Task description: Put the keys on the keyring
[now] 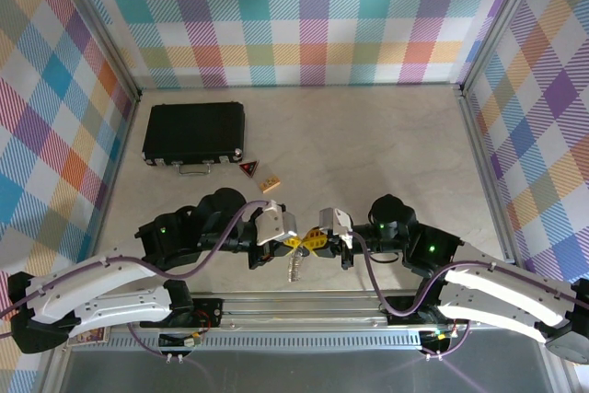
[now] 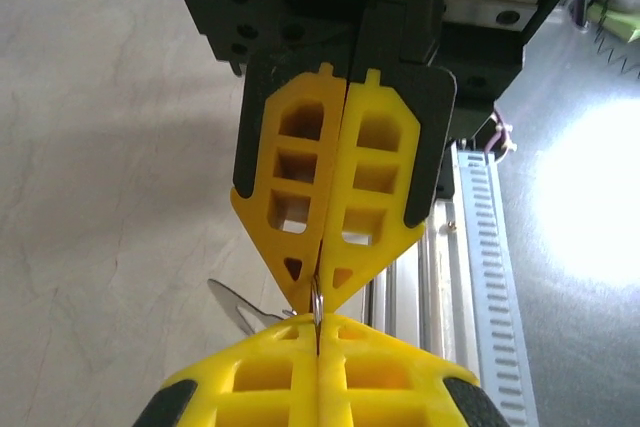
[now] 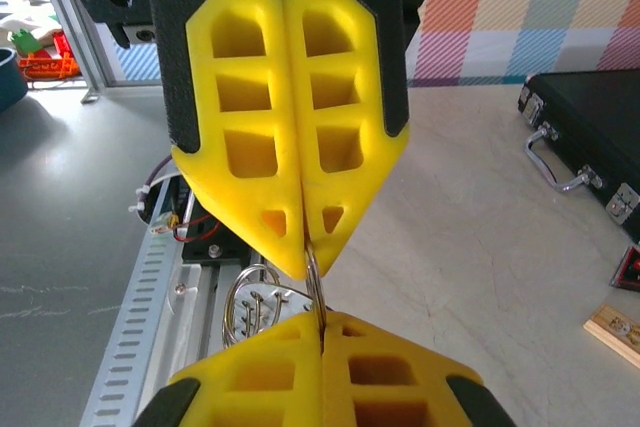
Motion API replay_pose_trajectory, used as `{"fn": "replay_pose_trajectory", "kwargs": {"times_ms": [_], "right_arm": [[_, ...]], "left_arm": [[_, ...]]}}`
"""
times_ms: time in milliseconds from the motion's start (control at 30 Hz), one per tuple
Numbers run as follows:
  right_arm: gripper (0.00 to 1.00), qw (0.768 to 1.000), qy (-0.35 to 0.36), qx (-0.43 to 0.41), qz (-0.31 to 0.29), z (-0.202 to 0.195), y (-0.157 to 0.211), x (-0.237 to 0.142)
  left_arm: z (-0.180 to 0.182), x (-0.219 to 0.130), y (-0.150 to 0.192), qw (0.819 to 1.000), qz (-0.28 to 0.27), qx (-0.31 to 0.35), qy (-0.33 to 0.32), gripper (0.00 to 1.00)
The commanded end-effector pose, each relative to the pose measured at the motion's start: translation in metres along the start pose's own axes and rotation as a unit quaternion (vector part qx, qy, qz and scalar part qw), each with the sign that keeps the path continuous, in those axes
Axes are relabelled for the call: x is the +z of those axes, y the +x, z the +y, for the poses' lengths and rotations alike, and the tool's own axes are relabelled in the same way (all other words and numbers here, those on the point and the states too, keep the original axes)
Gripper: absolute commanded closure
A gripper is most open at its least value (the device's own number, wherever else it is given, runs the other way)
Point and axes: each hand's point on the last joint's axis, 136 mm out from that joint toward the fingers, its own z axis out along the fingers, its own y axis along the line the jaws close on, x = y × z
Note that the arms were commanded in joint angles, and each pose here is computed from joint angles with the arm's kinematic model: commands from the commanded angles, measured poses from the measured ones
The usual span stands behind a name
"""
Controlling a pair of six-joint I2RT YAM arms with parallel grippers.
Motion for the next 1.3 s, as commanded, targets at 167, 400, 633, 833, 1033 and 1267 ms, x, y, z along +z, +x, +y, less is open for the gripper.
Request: {"fn": "replay_pose_trajectory", "kwargs": {"times_ms": [167,400,633,833,1033,1267], "right_arm": [[0.9,0.999,-0.004,-0.022,-0.046,0.006,-0.022,-0.008],[0.87,0.998,-0.005,-0.027,-0.062,0.009,-0.026,-0.013],[0.78,0.995,0.019,-0.037,-0.09,0.007,-0.033,-0.026],[0.74,0.994,0.031,-0.035,-0.1,0.005,-0.036,-0.031],[0.77,0.994,0.018,-0.034,-0.104,0.009,-0.037,-0.03],[0.77,0.993,-0.02,-0.038,-0.11,0.021,-0.039,-0.029]], "left_arm": [[-0.012,-0.012,-0.06,0.983,-0.179,-0.01,0.035,1.0],[-0.012,-0.011,-0.066,0.97,-0.238,-0.033,0.043,1.0],[-0.009,-0.017,-0.066,0.966,-0.253,-0.035,0.029,1.0],[-0.009,-0.023,-0.067,0.964,-0.263,-0.037,0.027,1.0],[-0.012,-0.027,-0.071,0.957,-0.286,-0.038,0.038,1.0],[-0.013,-0.031,-0.074,0.953,-0.298,-0.039,0.04,1.0]]}}
